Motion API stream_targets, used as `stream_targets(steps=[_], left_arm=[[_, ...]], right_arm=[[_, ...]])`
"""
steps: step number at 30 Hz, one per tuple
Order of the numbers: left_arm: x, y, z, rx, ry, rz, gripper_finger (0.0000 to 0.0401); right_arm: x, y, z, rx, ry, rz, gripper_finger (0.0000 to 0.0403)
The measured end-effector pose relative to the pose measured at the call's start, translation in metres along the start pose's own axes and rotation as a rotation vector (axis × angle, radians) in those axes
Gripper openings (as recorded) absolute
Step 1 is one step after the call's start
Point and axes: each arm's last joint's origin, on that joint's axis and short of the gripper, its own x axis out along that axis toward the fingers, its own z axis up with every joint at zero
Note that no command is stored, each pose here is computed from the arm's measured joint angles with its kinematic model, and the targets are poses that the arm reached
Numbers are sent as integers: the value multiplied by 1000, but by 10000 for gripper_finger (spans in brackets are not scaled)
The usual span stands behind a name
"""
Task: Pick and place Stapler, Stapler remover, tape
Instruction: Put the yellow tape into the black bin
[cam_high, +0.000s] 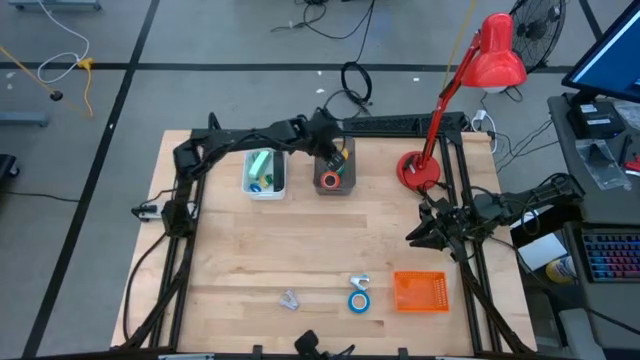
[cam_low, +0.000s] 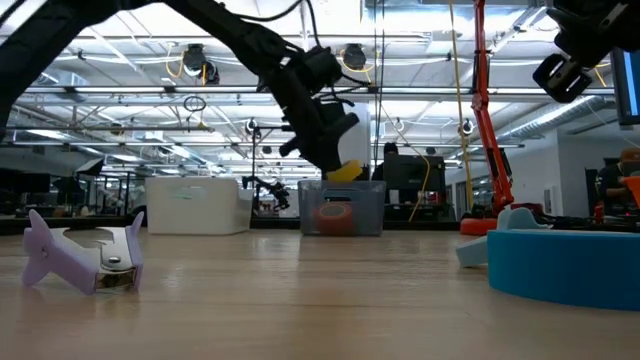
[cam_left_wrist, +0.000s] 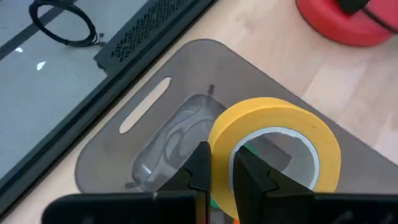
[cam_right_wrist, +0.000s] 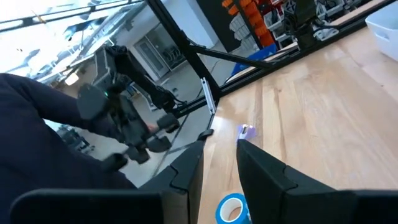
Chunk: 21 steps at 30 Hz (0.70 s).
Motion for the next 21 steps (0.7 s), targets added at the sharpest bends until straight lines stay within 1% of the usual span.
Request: stream_targets(steps=[4, 8, 12, 15, 18, 21], left_arm=[[10, 1, 1, 40, 40, 4, 34], [25, -1, -7, 69, 82, -7, 34], [33, 0, -13, 72, 114, -2, 34], [34, 0, -11, 54, 92, 7, 35], [34, 0, -9, 53, 72, 3, 50], [34, -2, -9, 79, 72, 0, 71]], right_arm=[[0, 0, 0, 28, -1, 0, 89], [0, 0, 0, 44, -2, 1, 89], [0, 0, 0, 52, -5, 4, 89], [0, 0, 0, 69, -5, 3, 89], [0, 0, 0, 69, -5, 3, 89], [0, 0, 0, 69, -5, 3, 89]])
